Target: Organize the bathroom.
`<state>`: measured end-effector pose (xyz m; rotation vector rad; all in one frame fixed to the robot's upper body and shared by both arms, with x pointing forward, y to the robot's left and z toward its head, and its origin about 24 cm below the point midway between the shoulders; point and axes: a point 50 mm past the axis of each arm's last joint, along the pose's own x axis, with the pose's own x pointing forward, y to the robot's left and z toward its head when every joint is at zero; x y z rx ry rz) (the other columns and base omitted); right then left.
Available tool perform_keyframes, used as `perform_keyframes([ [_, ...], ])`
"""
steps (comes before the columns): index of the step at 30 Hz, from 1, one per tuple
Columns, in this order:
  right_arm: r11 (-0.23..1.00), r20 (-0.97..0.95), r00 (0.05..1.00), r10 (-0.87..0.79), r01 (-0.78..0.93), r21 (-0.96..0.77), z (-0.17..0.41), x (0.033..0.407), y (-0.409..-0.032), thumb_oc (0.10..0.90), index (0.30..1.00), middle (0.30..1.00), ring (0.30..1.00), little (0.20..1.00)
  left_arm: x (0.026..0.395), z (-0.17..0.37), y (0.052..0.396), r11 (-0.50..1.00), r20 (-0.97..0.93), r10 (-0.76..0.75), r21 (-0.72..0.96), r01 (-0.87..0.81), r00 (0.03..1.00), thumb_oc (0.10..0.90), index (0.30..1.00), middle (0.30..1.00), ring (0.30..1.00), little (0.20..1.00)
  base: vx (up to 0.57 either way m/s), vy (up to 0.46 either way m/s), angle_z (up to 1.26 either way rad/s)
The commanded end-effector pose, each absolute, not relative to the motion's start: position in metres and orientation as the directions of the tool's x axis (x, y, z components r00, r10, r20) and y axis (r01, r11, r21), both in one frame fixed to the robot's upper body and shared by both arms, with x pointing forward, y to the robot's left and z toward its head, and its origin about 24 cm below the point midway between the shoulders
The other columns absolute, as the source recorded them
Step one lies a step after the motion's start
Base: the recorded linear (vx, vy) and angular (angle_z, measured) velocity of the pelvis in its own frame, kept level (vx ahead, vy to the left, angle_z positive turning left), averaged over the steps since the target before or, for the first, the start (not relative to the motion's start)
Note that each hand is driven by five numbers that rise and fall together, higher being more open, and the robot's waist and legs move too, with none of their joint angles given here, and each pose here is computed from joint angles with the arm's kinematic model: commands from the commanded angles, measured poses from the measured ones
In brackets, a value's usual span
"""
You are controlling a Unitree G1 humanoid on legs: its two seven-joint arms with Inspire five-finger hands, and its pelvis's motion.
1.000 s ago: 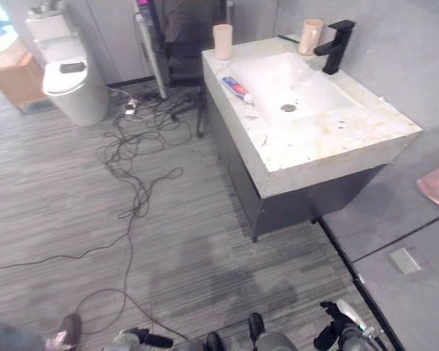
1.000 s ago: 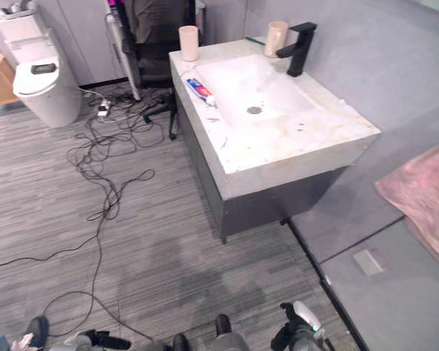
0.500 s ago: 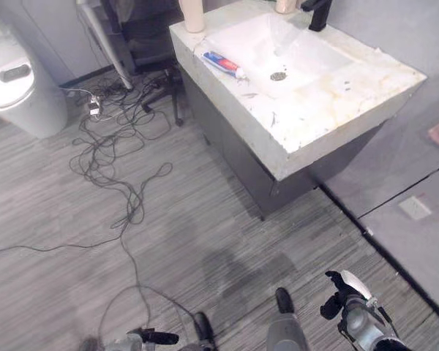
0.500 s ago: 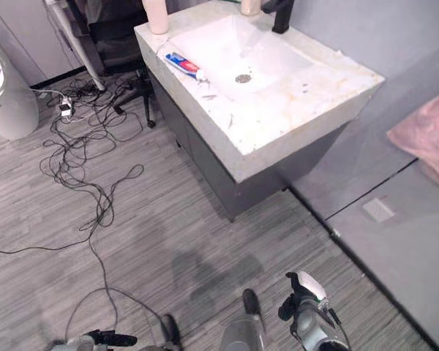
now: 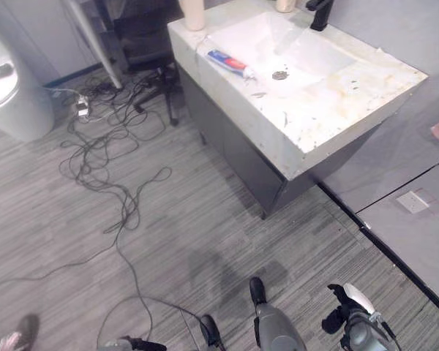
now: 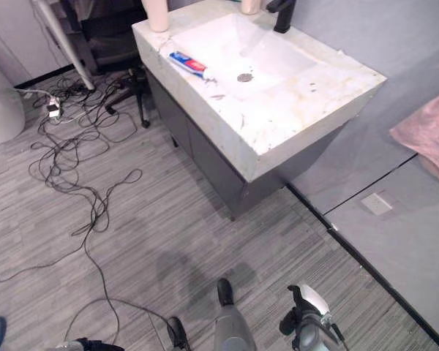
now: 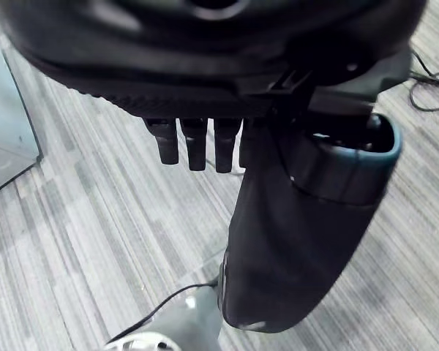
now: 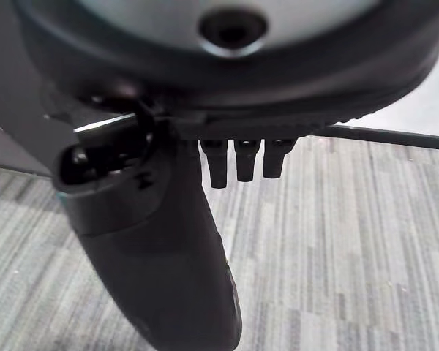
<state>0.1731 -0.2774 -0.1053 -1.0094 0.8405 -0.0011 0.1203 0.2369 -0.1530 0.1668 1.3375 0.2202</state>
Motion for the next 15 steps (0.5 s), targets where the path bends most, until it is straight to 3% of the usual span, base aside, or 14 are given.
perform_keyframes([
  [1,0.549,-0.606,0.681,-0.412,-0.345,-0.761,-0.099,0.169,-0.298,0.8,0.9,0.9,0.9,0.9,0.113,-0.151,0.252,0.951,-0.931,0.306,0.31,-0.009,0.198,0.8,0.9,0.9,0.9,0.9,0.25,-0.164,-0.03],
  [10,0.607,-0.647,0.647,-0.403,-0.34,-0.718,-0.107,0.157,-0.293,0.8,0.9,0.9,0.9,0.9,0.109,-0.151,0.256,0.948,-0.925,0.316,0.313,-0.048,0.209,0.8,0.9,0.9,0.9,0.9,0.26,-0.167,0.11],
  [15,0.567,-0.609,0.676,-0.414,-0.332,-0.754,-0.106,0.162,-0.292,0.8,0.9,0.9,0.9,0.9,0.107,-0.151,0.259,0.949,-0.936,0.302,0.276,-0.155,0.183,0.8,0.9,0.9,0.9,0.9,0.39,0.374,-0.52],
])
